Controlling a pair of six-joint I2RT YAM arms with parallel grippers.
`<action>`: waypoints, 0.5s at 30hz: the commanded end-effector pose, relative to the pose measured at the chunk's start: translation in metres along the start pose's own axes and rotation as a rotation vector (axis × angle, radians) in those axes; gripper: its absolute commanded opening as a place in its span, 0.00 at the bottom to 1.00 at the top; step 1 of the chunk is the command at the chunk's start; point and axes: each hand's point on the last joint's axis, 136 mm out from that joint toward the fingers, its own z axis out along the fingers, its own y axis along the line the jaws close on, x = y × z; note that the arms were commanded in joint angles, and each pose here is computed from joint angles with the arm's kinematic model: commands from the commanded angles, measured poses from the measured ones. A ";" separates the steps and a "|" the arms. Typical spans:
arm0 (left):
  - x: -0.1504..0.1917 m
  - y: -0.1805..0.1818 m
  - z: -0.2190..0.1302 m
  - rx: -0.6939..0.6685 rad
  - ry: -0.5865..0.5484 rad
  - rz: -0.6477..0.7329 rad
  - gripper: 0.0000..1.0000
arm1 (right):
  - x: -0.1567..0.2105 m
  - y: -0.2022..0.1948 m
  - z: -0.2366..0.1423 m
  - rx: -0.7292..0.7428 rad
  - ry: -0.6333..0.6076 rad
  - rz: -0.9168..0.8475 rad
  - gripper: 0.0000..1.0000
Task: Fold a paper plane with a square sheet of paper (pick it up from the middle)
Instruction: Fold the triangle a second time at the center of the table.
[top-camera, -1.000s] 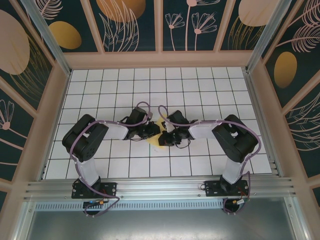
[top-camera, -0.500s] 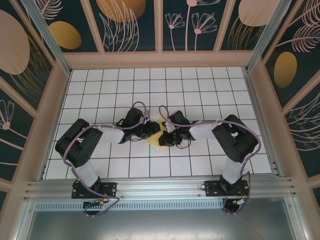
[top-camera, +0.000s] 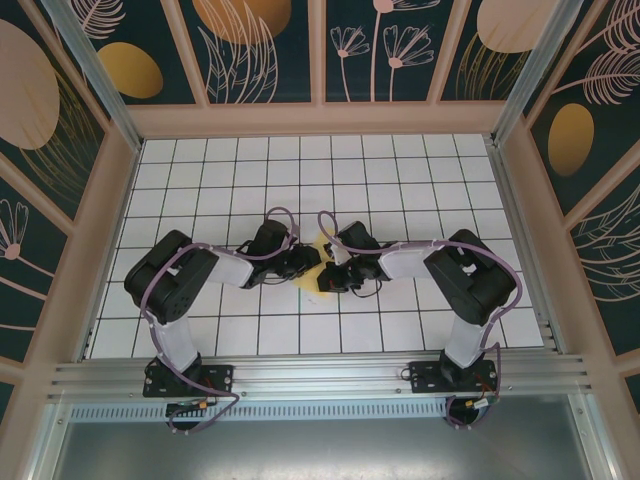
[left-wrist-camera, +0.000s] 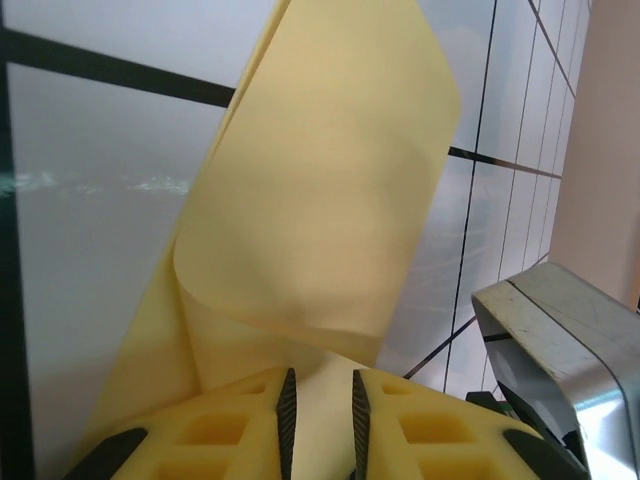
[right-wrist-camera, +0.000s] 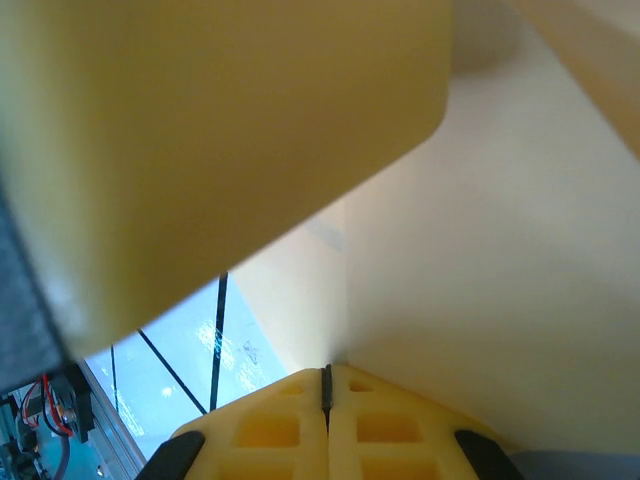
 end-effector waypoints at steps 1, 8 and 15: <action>-0.009 0.019 0.000 -0.064 -0.064 -0.029 0.22 | 0.024 -0.028 0.004 0.082 0.062 0.058 0.06; -0.022 0.036 -0.014 -0.130 -0.138 -0.052 0.20 | 0.030 -0.033 0.004 0.095 0.070 0.076 0.01; -0.034 0.041 -0.017 -0.166 -0.170 -0.061 0.20 | 0.033 -0.032 0.002 0.088 0.070 0.078 0.01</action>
